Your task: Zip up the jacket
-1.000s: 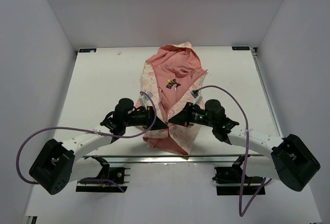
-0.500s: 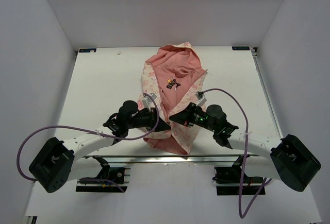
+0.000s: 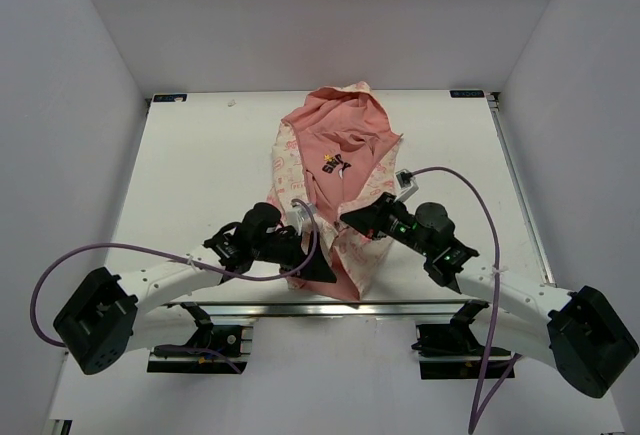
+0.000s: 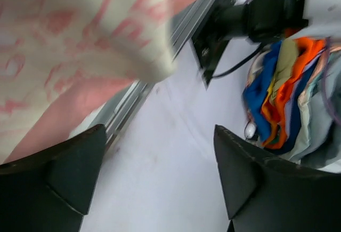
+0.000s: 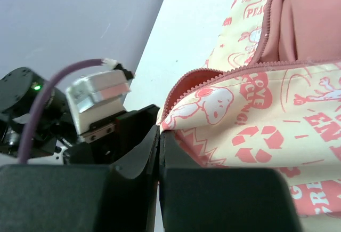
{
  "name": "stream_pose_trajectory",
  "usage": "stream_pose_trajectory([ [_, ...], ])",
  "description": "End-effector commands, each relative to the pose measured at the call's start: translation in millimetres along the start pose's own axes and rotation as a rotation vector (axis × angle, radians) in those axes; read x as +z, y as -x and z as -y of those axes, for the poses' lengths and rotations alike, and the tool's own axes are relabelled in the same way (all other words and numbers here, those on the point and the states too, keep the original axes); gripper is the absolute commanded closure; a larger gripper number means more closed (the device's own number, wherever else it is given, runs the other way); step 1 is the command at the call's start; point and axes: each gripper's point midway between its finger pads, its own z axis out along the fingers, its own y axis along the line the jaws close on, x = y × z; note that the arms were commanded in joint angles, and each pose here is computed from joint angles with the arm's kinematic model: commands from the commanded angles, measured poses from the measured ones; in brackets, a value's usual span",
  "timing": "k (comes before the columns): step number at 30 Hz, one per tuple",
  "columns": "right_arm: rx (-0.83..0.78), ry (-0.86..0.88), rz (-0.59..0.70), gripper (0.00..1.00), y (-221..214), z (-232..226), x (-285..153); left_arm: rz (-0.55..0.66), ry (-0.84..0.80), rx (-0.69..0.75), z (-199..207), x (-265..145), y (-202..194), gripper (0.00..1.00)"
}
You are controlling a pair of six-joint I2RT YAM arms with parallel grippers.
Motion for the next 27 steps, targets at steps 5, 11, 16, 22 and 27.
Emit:
stream_pose_trajectory([
  [5,0.000,0.056,-0.051,1.00,-16,-2,-9,-0.034,0.054,0.004,2,-18,-2,0.02],
  [11,0.005,0.060,-0.059,1.00,-18,-4,-14,0.031,0.046,-0.045,-7,-24,13,0.02],
  [16,0.020,0.070,-0.088,1.00,-23,-6,-14,0.076,-0.057,-0.042,1,-16,35,0.02],
  [22,0.028,0.068,-0.101,1.00,-26,-4,-12,0.070,-0.187,-0.035,15,-4,52,0.09],
  [27,0.033,0.074,-0.112,1.00,-28,-4,-10,0.074,-0.227,-0.020,20,0,58,0.26],
])
